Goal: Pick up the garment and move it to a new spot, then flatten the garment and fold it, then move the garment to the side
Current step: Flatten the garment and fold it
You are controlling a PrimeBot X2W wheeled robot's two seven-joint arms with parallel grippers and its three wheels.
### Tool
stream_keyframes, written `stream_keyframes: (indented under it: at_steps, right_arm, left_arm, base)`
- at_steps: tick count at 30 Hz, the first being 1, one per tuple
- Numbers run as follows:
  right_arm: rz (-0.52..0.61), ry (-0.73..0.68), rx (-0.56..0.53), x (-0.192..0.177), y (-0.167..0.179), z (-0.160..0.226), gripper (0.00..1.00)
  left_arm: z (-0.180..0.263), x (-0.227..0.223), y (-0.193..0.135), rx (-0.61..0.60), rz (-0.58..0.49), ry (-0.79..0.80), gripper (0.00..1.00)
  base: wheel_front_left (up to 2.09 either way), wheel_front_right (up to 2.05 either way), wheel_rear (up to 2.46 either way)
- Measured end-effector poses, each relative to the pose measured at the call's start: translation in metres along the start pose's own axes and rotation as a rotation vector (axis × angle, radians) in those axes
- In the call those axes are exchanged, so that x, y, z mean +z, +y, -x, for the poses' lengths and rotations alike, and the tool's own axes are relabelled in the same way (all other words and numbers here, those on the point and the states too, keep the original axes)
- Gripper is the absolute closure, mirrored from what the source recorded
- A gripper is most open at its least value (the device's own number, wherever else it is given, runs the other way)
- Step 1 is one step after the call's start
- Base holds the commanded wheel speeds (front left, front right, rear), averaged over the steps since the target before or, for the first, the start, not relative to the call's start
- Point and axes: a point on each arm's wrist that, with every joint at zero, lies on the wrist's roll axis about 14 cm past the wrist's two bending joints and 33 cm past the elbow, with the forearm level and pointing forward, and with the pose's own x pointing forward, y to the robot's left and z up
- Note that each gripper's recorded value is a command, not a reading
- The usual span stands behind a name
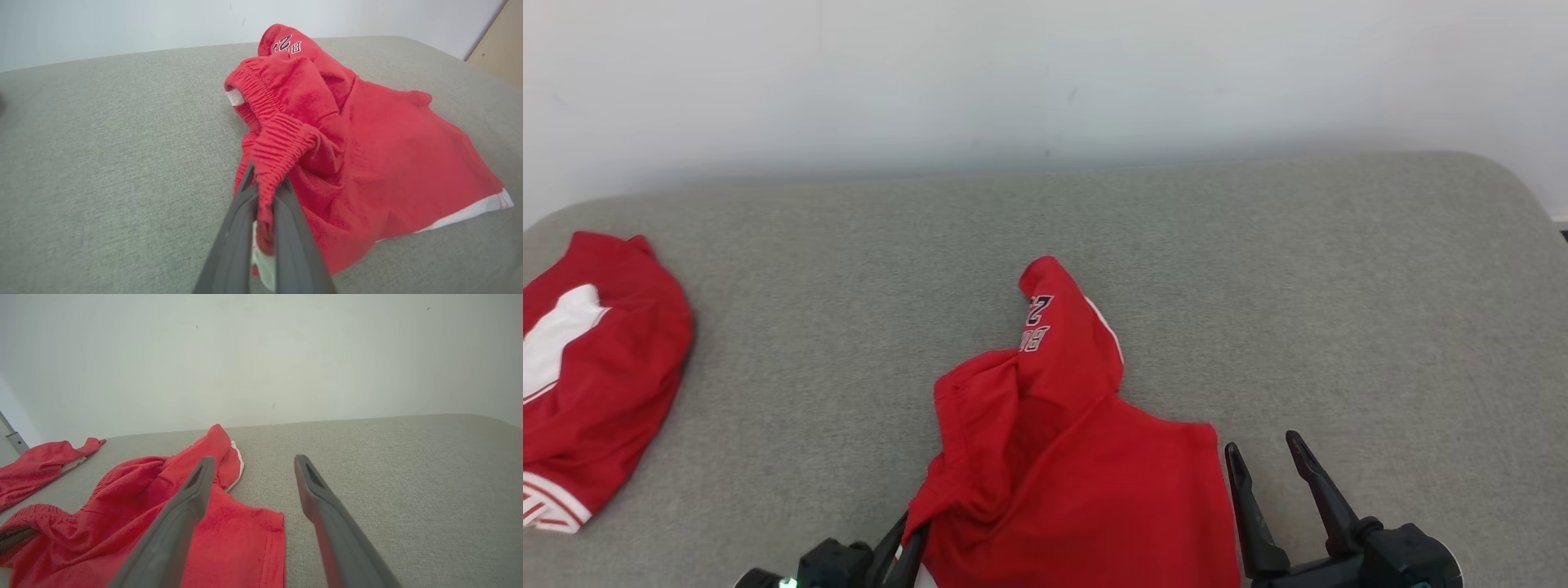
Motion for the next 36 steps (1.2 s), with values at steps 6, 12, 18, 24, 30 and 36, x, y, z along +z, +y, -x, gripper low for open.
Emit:
stream_keyframes:
  at_steps: [6,12,18,24,30,36]
  right_arm:
    - [0.009,0.010,-0.053,-0.002,-0.016,0.008,0.00]
    - [0.012,0.029,-0.093,-0.007,-0.028,0.012,0.00]
    - [0.011,0.040,-0.110,-0.010,-0.033,0.014,0.00]
    - [-0.001,0.036,-0.089,-0.010,-0.025,0.012,0.00]
    - [-0.012,0.042,-0.056,-0.013,-0.014,0.010,0.00]
    - [-0.019,0.040,-0.007,-0.013,0.000,0.005,0.00]
  left_arm:
    - [-0.028,0.006,-0.005,-0.048,-0.025,0.002,1.00]
    - [-0.051,0.002,0.001,-0.048,-0.034,0.019,1.00]
    - [-0.058,-0.004,-0.002,-0.049,-0.028,0.032,0.00]
    - [-0.047,0.003,-0.003,-0.041,-0.037,0.002,0.00]
    - [-0.026,0.029,-0.010,-0.025,-0.034,-0.107,0.00]
    - [0.005,0.051,-0.001,0.043,-0.032,-0.197,0.00]
  base:
    - [0.00,0.00,0.00]
    - [0.00,0.00,0.00]
    - [0.00,0.00,0.00]
    - [0.00,0.00,0.00]
    - [0.00,0.00,0.00]
    - [0.00,0.00,0.00]
